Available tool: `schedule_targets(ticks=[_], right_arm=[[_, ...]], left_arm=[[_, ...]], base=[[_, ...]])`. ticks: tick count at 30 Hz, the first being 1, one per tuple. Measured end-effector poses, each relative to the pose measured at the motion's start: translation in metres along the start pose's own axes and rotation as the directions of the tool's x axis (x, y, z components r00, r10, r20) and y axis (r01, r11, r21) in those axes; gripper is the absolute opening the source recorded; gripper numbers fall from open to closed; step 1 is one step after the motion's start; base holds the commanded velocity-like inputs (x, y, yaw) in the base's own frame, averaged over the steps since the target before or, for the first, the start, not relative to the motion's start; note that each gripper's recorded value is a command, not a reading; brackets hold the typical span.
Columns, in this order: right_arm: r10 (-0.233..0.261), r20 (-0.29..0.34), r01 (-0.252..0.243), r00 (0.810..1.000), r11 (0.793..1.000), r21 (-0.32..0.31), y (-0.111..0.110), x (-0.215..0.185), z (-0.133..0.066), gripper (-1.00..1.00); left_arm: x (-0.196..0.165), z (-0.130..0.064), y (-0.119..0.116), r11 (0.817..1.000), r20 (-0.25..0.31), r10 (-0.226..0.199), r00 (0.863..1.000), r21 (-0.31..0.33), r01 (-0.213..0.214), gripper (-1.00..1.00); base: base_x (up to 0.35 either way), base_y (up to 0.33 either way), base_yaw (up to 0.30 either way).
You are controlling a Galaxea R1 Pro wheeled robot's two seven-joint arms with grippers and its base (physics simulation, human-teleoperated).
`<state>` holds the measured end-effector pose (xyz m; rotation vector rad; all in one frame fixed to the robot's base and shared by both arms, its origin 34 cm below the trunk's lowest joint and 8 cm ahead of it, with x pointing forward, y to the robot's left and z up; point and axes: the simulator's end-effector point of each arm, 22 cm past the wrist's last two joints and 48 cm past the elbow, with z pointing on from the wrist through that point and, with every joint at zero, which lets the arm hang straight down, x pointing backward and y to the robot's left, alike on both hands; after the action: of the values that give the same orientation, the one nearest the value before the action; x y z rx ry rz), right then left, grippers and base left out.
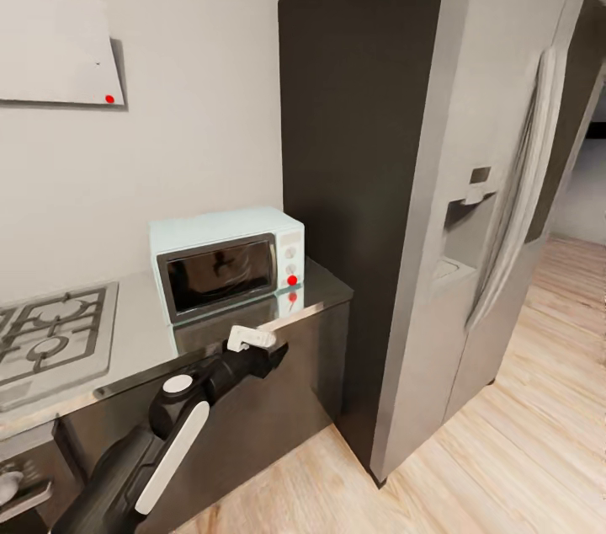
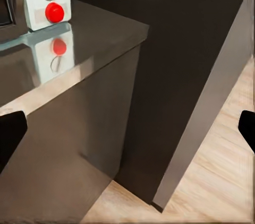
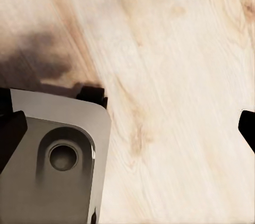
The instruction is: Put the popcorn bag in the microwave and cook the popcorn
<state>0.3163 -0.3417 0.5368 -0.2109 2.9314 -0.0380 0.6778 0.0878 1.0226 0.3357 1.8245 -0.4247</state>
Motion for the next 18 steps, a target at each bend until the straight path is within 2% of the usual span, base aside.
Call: schedule_targets(ticks=[4, 8, 11, 13, 14, 15, 16, 17, 18], right_arm=[[0.000, -0.001, 0.000, 1.000, 1.000, 0.000, 0.000, 0.000, 0.000, 1.00], [0.000, -0.007, 0.000, 1.000, 1.000, -0.002, 0.002, 0.005, 0.000, 1.00], [0.000, -0.009, 0.000, 1.000, 1.000, -0.013, 0.010, 0.007, 0.001, 1.00], [-0.001, -0.009, 0.000, 1.000, 1.000, -0.019, 0.015, 0.007, 0.001, 1.00], [-0.001, -0.009, 0.000, 1.000, 1.000, -0.019, 0.015, 0.007, 0.001, 1.00], [-0.001, -0.009, 0.001, 1.000, 1.000, -0.020, 0.015, 0.007, 0.001, 1.00], [-0.001, -0.008, 0.001, 1.000, 1.000, -0.020, 0.015, 0.006, 0.001, 1.00], [-0.001, -0.008, 0.001, 1.000, 1.000, -0.020, 0.016, 0.006, 0.001, 1.00], [-0.001, -0.008, 0.001, 1.000, 1.000, -0.020, 0.016, 0.006, 0.001, 1.00]], left_arm=[[0.002, 0.000, 0.000, 1.000, -0.006, -0.003, 1.000, -0.001, 0.003, 1.00], [0.040, 0.012, 0.005, 0.999, -0.089, -0.037, 0.995, -0.009, 0.036, 1.00], [0.051, 0.014, 0.005, 0.998, -0.114, -0.056, 0.992, -0.009, 0.056, 1.00], [0.096, 0.020, 0.011, 0.990, -0.207, -0.143, 0.968, -0.024, 0.141, 1.00], [0.110, 0.021, 0.011, 0.984, -0.234, -0.177, 0.956, -0.029, 0.175, 1.00], [0.132, 0.022, 0.012, 0.975, -0.274, -0.222, 0.936, -0.043, 0.219, 1.00], [0.155, 0.022, 0.016, 0.965, -0.315, -0.261, 0.913, -0.063, 0.254, 1.00], [0.191, 0.018, 0.022, 0.951, -0.376, -0.309, 0.874, -0.102, 0.292, 1.00], [0.219, 0.013, 0.027, 0.942, -0.421, -0.335, 0.843, -0.134, 0.307, 1.00]], base=[[-0.086, -0.058, 0.000], [-0.008, -0.005, 0.000], [0.000, 0.000, 0.000], [0.000, 0.000, 0.000], [0.000, 0.000, 0.000], [0.000, 0.000, 0.000], [0.000, 0.000, 0.000], [0.000, 0.000, 0.000], [0.000, 0.000, 0.000]])
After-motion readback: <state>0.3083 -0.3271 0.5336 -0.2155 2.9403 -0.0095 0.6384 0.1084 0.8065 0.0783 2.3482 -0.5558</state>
